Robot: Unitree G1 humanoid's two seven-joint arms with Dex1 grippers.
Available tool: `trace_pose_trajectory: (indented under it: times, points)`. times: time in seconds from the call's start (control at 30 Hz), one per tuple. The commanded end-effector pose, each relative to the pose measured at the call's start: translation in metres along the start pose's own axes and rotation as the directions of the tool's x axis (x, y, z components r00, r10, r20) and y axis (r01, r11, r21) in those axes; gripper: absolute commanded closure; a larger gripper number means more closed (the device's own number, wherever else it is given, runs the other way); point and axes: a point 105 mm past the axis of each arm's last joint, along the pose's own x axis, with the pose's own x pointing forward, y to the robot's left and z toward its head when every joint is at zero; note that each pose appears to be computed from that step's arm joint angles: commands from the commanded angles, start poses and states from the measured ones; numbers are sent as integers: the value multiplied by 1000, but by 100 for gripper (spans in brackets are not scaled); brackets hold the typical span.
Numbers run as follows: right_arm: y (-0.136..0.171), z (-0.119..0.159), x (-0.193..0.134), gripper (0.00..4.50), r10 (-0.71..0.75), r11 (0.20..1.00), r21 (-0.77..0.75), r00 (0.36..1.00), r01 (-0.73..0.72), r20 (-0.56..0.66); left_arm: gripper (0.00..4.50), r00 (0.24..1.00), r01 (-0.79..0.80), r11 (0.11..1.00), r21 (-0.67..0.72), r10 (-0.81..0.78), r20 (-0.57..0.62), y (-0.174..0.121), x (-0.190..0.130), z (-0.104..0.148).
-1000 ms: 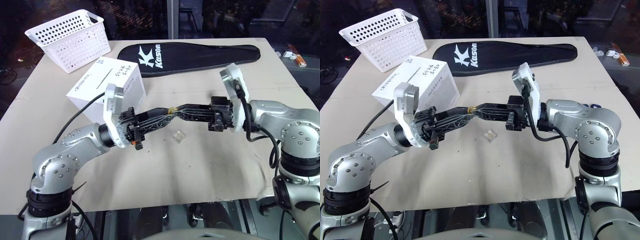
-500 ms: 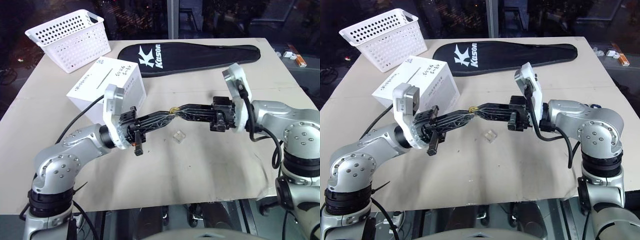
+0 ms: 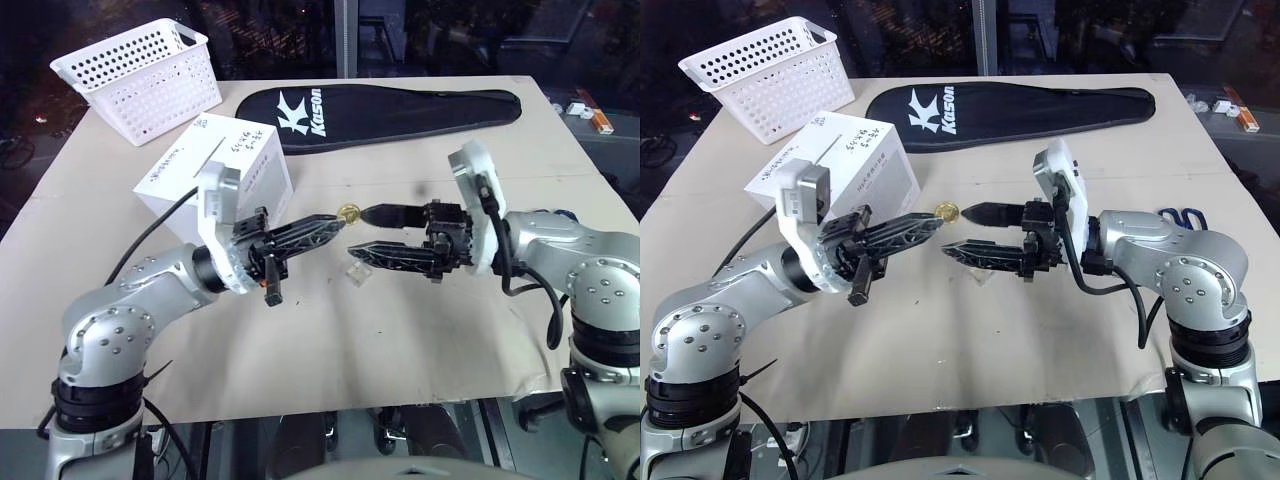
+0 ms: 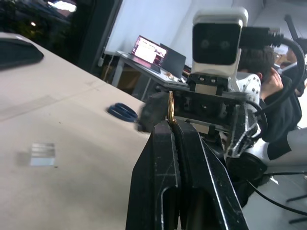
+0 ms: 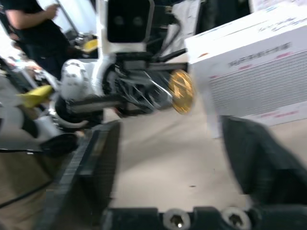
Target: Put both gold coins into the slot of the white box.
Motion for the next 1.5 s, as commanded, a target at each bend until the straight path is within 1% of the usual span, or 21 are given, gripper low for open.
trace_pose_trajectory:
  times: [0.03, 0.13, 0.2, 0.27, 0.3, 0.37, 0.47, 0.53, 0.57, 0.6, 0.67, 0.73, 0.8, 1.0, 1.1, 1.23, 1.4, 1.5]
  points:
    - [-1, 17, -8, 2, -67, 982, -175, 997, 74, 46, 450, 997, -62, 996, 59, 58, 59, -1, -8, 22]
    - [-7, 24, -17, 2, -123, 952, -277, 991, 132, 50, 450, 974, -201, 975, 94, 188, 129, 11, -19, 46]
    - [-10, 31, -19, 2, -153, 930, -328, 986, 165, 62, 450, 949, -303, 945, 122, 287, 132, 21, -29, 57]
    - [-10, 38, -20, 2, -156, 912, -372, 984, 175, 80, 450, 893, -448, 880, 159, 429, 139, 36, -45, 72]
    - [-10, 41, -19, 2, -155, 906, -384, 984, 177, 87, 450, 869, -493, 856, 156, 474, 140, 42, -52, 79]
    - [-9, 46, -14, 2, -142, 891, -421, 985, 172, 103, 450, 848, -530, 835, 149, 519, 111, 50, -66, 92]
    - [-7, 56, -8, 2, -86, 894, -426, 987, 136, 134, 450, 791, -604, 783, 149, 611, -4, 65, -84, 105]
    - [-8, 60, -2, 2, -59, 894, -435, 990, 109, 128, 450, 777, -614, 771, 169, 628, -43, 70, -89, 115]
    - [-9, 62, -1, 2, -53, 893, -438, 991, 103, 124, 450, 738, -651, 732, 202, 672, -62, 77, -93, 119]
    - [-10, 63, 0, 2, -52, 893, -439, 992, 99, 118, 450, 701, -675, 698, 239, 708, -87, 84, -97, 120]
    - [-13, 62, -3, 2, -55, 899, -429, 994, 89, 91, 450, 677, -660, 683, 312, 721, -148, 86, -94, 117]
    - [-15, 60, -3, 2, -49, 903, -423, 996, 74, 71, 450, 662, -654, 681, 330, 726, -187, 89, -94, 116]
    - [-17, 58, -5, 2, -50, 901, -429, 997, 70, 58, 450, 621, -671, 651, 356, 755, -211, 96, -97, 114]
    - [-20, 56, -5, 2, -62, 892, -445, 996, 82, 60, 450, 565, -690, 619, 375, 785, -255, 110, -97, 110]
    - [-18, 54, -4, 2, -59, 892, -445, 996, 80, 62, 450, 562, -683, 633, 364, 774, -291, 112, -93, 104]
    - [-18, 52, -6, 2, -67, 894, -440, 996, 86, 58, 450, 526, -707, 619, 343, 784, -330, 114, -98, 96]
    - [-19, 50, -7, 2, -71, 894, -439, 996, 87, 53, 450, 459, -749, 558, 358, 826, -328, 119, -107, 95]
    - [-20, 49, -6, 2, -72, 895, -438, 996, 87, 49, 450, 449, -757, 546, 358, 833, -322, 120, -107, 96]
